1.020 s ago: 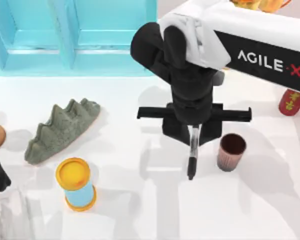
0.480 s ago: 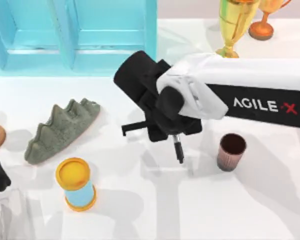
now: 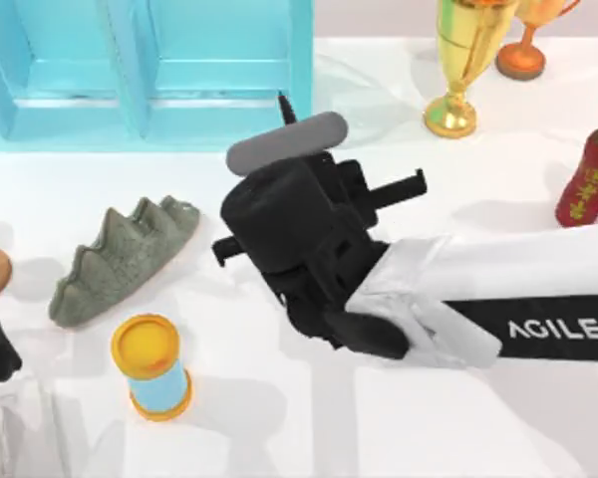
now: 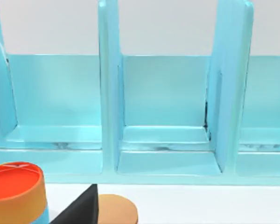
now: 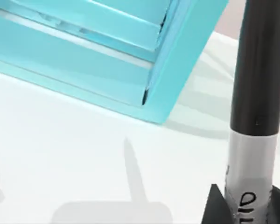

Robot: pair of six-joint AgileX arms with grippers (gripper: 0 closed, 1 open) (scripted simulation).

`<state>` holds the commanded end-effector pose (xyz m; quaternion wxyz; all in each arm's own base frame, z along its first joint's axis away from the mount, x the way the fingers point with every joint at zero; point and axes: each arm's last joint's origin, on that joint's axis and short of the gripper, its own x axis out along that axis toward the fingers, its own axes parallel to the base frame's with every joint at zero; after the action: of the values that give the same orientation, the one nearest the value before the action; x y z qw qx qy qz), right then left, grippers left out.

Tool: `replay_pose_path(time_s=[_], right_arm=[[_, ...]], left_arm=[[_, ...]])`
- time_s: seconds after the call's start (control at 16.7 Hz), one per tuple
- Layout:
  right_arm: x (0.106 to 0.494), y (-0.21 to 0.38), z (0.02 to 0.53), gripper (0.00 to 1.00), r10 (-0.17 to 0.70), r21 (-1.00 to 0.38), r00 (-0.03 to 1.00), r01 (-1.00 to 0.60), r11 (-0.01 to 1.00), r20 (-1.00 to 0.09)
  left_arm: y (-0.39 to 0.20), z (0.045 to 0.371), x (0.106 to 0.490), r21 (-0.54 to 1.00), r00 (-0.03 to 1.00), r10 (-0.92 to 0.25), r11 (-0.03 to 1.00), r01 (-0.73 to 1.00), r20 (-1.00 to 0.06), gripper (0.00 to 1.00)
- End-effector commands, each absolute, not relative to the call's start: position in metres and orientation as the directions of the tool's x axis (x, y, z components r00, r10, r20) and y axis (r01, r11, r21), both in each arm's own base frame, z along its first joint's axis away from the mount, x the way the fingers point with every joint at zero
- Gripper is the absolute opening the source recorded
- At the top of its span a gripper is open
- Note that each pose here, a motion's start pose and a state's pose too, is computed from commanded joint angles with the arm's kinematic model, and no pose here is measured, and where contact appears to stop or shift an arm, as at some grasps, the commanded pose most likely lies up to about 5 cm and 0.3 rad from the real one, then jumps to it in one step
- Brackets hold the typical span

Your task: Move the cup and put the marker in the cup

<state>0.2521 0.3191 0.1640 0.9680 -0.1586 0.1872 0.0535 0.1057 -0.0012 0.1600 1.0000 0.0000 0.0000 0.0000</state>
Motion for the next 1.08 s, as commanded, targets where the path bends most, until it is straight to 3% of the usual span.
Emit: replay_pose_path(time_s=[0.24, 0.48, 0.78, 1.08], right_arm=[[0.220, 0.310, 0.176, 0.00, -0.004, -0.282, 0.993, -0.030, 0.959, -0.120], [0.187, 0.290, 0.188, 0.00, -0.109, -0.199, 0.993, 0.115, 0.973, 0.042], [0.153, 0.261, 0.197, 0.00, -0.232, -0.070, 0.968, 0.239, 0.968, 0.097], [0.136, 0.243, 0.200, 0.00, -0.287, -0.001, 0.954, 0.288, 0.958, 0.084]], left_arm=[[-0.001, 0.160, 0.106, 0.000, 1.000, 0.000, 1.000, 0.000, 0.000, 1.00], [-0.001, 0.160, 0.106, 0.000, 1.000, 0.000, 1.000, 0.000, 0.000, 1.00], [-0.001, 0.160, 0.106, 0.000, 1.000, 0.000, 1.000, 0.000, 0.000, 1.00], [-0.001, 0.160, 0.106, 0.000, 1.000, 0.000, 1.000, 0.000, 0.000, 1.00]])
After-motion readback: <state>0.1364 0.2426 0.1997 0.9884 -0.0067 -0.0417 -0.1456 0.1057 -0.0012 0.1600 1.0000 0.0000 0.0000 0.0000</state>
